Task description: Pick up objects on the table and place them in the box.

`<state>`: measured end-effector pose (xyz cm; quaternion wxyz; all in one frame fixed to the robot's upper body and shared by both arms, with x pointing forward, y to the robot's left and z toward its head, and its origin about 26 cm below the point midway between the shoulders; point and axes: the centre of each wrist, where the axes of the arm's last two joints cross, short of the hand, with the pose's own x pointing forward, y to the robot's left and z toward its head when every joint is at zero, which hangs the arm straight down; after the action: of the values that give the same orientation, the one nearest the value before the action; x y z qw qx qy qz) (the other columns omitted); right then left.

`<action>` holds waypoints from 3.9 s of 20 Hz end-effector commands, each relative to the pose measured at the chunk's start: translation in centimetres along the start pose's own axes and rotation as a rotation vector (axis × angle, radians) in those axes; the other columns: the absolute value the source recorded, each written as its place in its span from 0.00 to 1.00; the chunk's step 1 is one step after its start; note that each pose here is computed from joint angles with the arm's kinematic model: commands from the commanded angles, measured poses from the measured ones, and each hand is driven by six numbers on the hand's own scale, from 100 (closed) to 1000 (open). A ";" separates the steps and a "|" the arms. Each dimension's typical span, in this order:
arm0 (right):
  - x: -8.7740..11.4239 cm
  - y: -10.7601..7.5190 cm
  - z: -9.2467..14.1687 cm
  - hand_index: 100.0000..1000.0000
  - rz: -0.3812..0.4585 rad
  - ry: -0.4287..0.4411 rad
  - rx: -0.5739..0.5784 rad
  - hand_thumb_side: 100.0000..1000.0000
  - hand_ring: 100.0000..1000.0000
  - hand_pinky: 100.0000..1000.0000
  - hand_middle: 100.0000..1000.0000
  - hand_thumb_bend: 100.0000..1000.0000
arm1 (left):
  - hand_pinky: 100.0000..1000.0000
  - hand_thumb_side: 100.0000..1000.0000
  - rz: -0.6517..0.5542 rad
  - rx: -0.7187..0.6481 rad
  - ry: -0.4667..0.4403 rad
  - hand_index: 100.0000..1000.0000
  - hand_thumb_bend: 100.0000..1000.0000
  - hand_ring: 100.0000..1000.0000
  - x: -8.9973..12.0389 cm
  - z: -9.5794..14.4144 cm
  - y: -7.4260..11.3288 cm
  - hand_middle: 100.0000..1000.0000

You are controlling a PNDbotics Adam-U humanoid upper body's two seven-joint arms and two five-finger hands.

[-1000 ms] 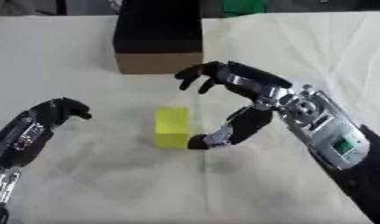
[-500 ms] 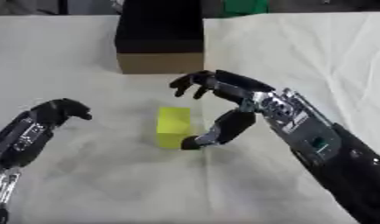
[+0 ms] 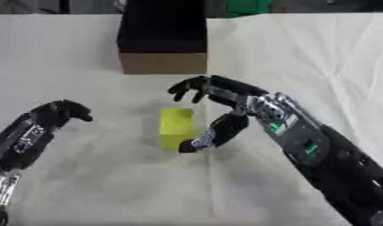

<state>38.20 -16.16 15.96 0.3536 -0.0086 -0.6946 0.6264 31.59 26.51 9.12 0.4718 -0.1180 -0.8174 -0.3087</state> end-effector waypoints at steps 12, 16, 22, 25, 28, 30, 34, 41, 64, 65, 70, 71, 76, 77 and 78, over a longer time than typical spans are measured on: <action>-0.2 -0.2 -0.7 0.85 0.169 0.021 -0.042 0.31 0.92 0.71 0.65 0.68 | 0.94 0.81 -0.011 -0.008 -0.018 0.77 0.06 0.70 0.5 -0.3 0.3 0.67; -0.1 -0.1 -0.9 0.80 0.203 0.014 -0.052 0.30 0.90 0.71 0.59 0.68 | 0.94 0.81 -0.010 -0.009 -0.018 0.77 0.06 0.70 0.5 -0.3 0.2 0.67; -0.1 0.4 -1.3 0.73 0.221 0.009 -0.074 0.31 0.85 0.69 0.51 0.67 | 0.94 0.81 -0.009 -0.009 -0.017 0.77 0.06 0.70 0.5 -0.3 0.2 0.67; -0.2 0.7 -1.5 0.71 0.228 0.010 -0.087 0.31 0.84 0.68 0.48 0.67 | 0.94 0.81 -0.008 -0.010 -0.017 0.77 0.06 0.69 0.4 -0.3 0.2 0.67; -0.3 1.0 -1.7 0.68 0.231 0.017 -0.103 0.31 0.82 0.66 0.45 0.65 | 0.94 0.81 -0.008 -0.010 -0.017 0.77 0.06 0.69 0.4 -0.3 0.2 0.67; -0.5 1.1 -1.8 0.66 0.230 0.024 -0.117 0.31 0.81 0.66 0.44 0.64 | 0.94 0.82 -0.008 -0.010 -0.016 0.77 0.06 0.69 0.4 -0.3 0.2 0.67; -0.7 1.4 -1.8 0.63 0.231 0.035 -0.142 0.31 0.80 0.65 0.41 0.60 | 0.94 0.82 -0.007 -0.012 -0.015 0.77 0.06 0.69 0.4 -0.4 0.1 0.67; -1.0 1.6 -1.8 0.61 0.234 0.050 -0.170 0.28 0.79 0.64 0.39 0.55 | 0.94 0.82 -0.007 -0.012 -0.015 0.77 0.06 0.69 0.4 -0.4 0.2 0.67; 5.1 -7.8 2.5 0.57 0.311 -0.024 -0.410 0.03 0.75 0.63 0.35 0.41 | 0.94 0.81 -0.005 -0.010 -0.004 0.77 0.06 0.69 0.3 0.0 0.3 0.67; 5.3 -8.3 2.8 0.57 0.322 -0.022 -0.419 0.03 0.75 0.63 0.35 0.41 | 0.94 0.81 -0.005 -0.012 -0.005 0.77 0.06 0.69 0.4 0.0 0.3 0.67; 6.0 -10.8 4.0 0.57 0.376 -0.006 -0.477 0.01 0.74 0.64 0.36 0.41 | 0.94 0.81 -0.007 -0.025 -0.011 0.77 0.06 0.69 0.4 -0.2 0.3 0.67; 6.1 -11.4 4.2 0.57 0.388 -0.002 -0.492 0.00 0.74 0.64 0.36 0.40 | 0.94 0.81 -0.008 -0.029 -0.011 0.77 0.06 0.69 0.5 -0.2 0.3 0.67; 5.6 -14.1 4.9 0.57 0.408 0.035 -0.575 0.00 0.74 0.64 0.36 0.40 | 0.94 0.81 -0.010 -0.058 -0.031 0.77 0.06 0.69 0.8 -1.0 0.2 0.67; 5.4 -14.5 5.0 0.58 0.409 0.043 -0.590 0.00 0.73 0.64 0.36 0.40 | 0.94 0.81 -0.009 -0.065 -0.037 0.77 0.06 0.69 0.8 -1.2 0.2 0.67; 5.2 -15.0 5.0 0.58 0.410 0.052 -0.606 0.00 0.73 0.64 0.36 0.40 | 0.94 0.81 -0.009 -0.073 -0.044 0.77 0.06 0.69 0.9 -1.4 0.2 0.67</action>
<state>38.16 -20.32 30.36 0.2254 -0.2498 -0.8202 0.4627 32.06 25.62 9.76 0.4589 -0.1373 -0.8139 -0.3288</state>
